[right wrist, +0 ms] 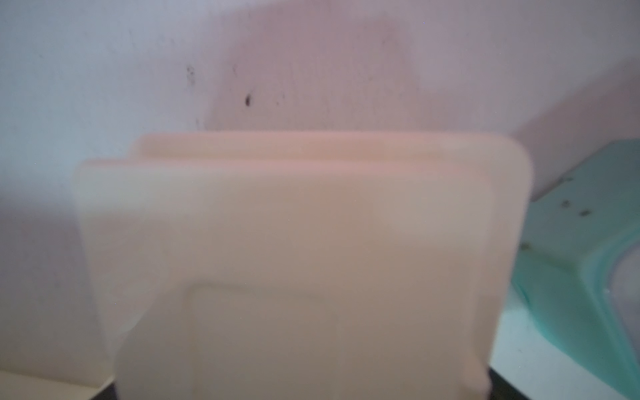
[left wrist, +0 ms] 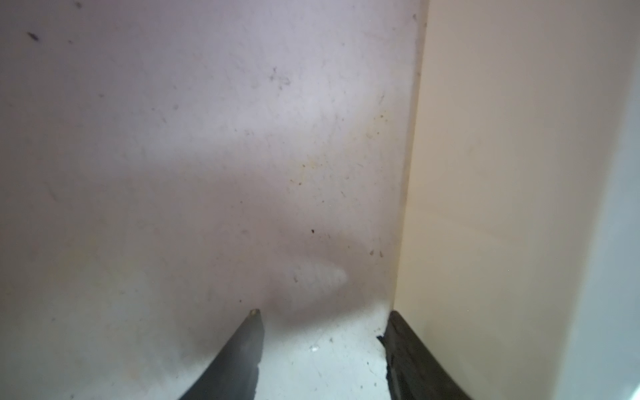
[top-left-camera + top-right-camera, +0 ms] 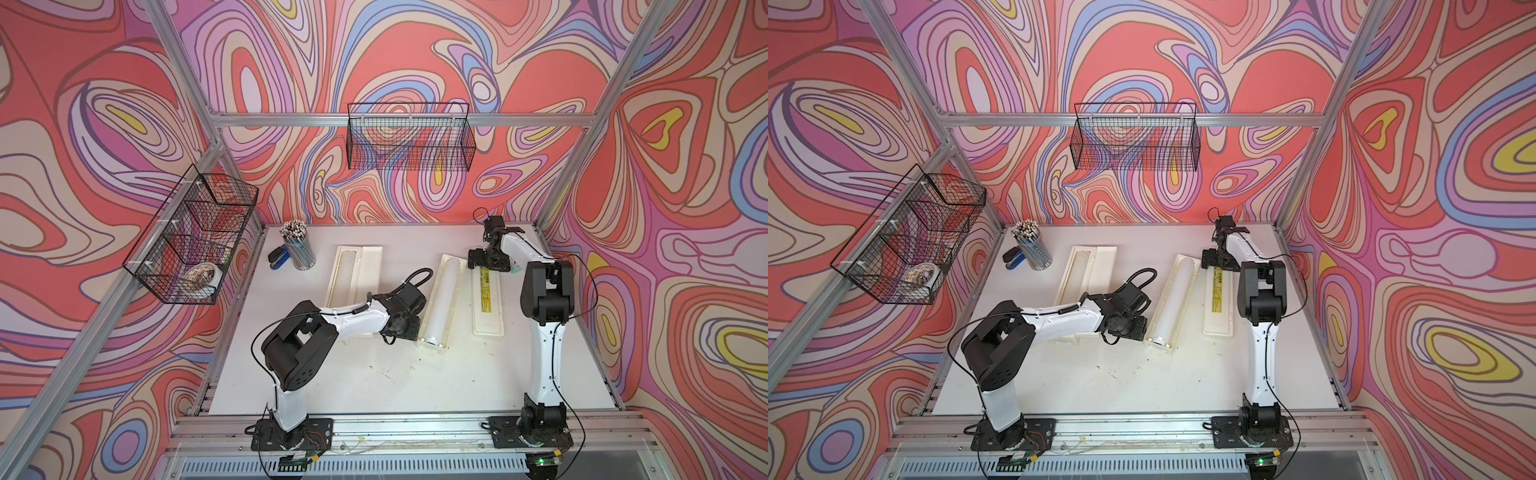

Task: Put plastic wrap rolls into dispensers
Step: Adjust the plastic wrap cutting box at the center of the board.

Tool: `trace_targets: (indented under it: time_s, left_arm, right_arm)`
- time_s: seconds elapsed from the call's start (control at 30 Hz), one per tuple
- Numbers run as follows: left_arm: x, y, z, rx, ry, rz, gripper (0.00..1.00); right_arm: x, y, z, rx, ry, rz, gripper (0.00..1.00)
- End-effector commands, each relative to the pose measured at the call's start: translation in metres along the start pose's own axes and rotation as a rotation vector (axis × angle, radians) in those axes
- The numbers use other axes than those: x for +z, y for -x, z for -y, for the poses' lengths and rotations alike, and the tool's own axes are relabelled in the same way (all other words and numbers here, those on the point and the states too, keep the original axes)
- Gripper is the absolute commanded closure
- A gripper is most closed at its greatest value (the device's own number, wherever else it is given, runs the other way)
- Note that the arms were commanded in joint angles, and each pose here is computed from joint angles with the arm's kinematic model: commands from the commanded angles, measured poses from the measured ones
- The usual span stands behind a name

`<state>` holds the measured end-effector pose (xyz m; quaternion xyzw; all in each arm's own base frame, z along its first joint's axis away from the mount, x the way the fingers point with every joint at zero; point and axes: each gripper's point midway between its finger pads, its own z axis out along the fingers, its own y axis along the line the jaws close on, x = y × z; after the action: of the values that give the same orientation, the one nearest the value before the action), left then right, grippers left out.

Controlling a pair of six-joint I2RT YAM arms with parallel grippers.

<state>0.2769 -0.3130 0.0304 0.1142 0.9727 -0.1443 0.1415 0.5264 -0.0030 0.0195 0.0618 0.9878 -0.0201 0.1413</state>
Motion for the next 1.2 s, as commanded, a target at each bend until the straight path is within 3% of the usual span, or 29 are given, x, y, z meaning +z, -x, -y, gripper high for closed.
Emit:
trace_targets:
  time_s: [0.0, 0.33, 0.53, 0.8, 0.93, 1.07, 1.17]
  left_arm:
    - [-0.009, 0.004, 0.019, 0.010, -0.073, 0.029, 0.40]
    - [-0.012, 0.000, 0.029, 0.019, -0.143, 0.038, 0.43]
    - [-0.039, 0.017, 0.046, 0.083, -0.224, 0.172, 0.41]
    - [-0.025, -0.003, 0.079, 0.161, -0.297, 0.089, 0.41]
    - [-0.039, 0.011, 0.073, 0.199, -0.228, 0.167, 0.35]
    - [-0.070, 0.034, 0.069, 0.276, -0.174, 0.291, 0.29]
    - [-0.084, 0.048, 0.083, 0.327, -0.201, 0.328, 0.28]
  right_arm:
    - [0.069, -0.078, 0.024, -0.101, -0.173, -0.283, 0.02]
    - [0.041, -0.059, 0.001, -0.066, -0.052, -0.157, 0.02]
    - [0.014, -0.047, -0.026, -0.046, 0.113, -0.101, 0.02]
    - [-0.002, -0.048, -0.032, -0.073, 0.162, -0.065, 0.02]
    - [-0.002, -0.050, -0.027, -0.110, 0.125, -0.092, 0.02]
    - [-0.008, -0.049, -0.045, -0.067, 0.282, -0.032, 0.02]
    - [-0.007, -0.048, -0.038, -0.065, 0.240, -0.046, 0.02]
